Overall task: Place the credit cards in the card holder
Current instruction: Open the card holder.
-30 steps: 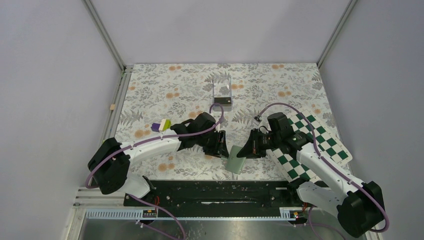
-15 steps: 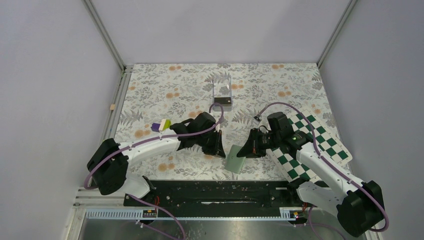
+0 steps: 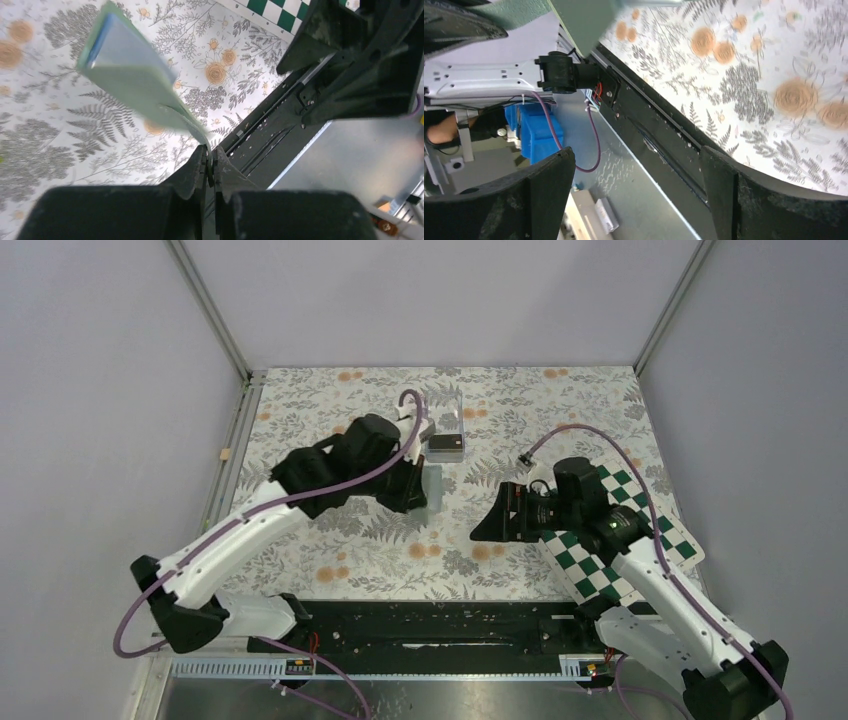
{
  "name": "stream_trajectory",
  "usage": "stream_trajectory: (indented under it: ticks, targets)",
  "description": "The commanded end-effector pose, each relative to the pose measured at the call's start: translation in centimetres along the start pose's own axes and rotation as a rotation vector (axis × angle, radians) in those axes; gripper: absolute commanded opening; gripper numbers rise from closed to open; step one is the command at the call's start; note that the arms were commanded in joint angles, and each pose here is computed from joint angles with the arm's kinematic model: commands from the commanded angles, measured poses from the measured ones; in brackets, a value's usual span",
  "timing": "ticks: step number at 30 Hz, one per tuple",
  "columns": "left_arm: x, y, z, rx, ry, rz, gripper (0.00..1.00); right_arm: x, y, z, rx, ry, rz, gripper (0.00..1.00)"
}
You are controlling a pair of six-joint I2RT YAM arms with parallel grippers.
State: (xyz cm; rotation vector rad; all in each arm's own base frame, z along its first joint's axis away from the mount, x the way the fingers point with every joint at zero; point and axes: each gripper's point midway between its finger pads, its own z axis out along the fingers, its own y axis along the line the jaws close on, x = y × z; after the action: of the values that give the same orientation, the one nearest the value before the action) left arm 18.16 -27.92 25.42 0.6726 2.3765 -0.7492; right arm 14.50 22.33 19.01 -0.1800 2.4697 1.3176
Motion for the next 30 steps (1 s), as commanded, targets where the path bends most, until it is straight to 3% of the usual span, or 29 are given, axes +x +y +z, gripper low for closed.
stream_trajectory:
  ticks: [1, 12, 23, 30]
  targets:
    - [-0.4, 0.4, -4.9, -0.029, 0.006, 0.168, 0.0, -1.9, 3.3, -2.3, -0.069, -0.095, -0.226, 1.0]
    - [1.2, -2.1, -6.6, 0.109, 0.112, 0.183, 0.0, -3.1, 7.0, -4.8, -0.165, -0.189, -0.489, 1.0]
    - [1.2, -7.7, -8.9, 0.433, 0.118, 0.221, 0.0, -2.5, 9.6, -5.3, -0.341, -0.232, -0.558, 1.0]
    - [1.0, -6.0, -8.5, 0.303, 0.146, 0.317, 0.0, -3.3, 8.4, -3.8, -0.322, -0.222, -0.575, 0.99]
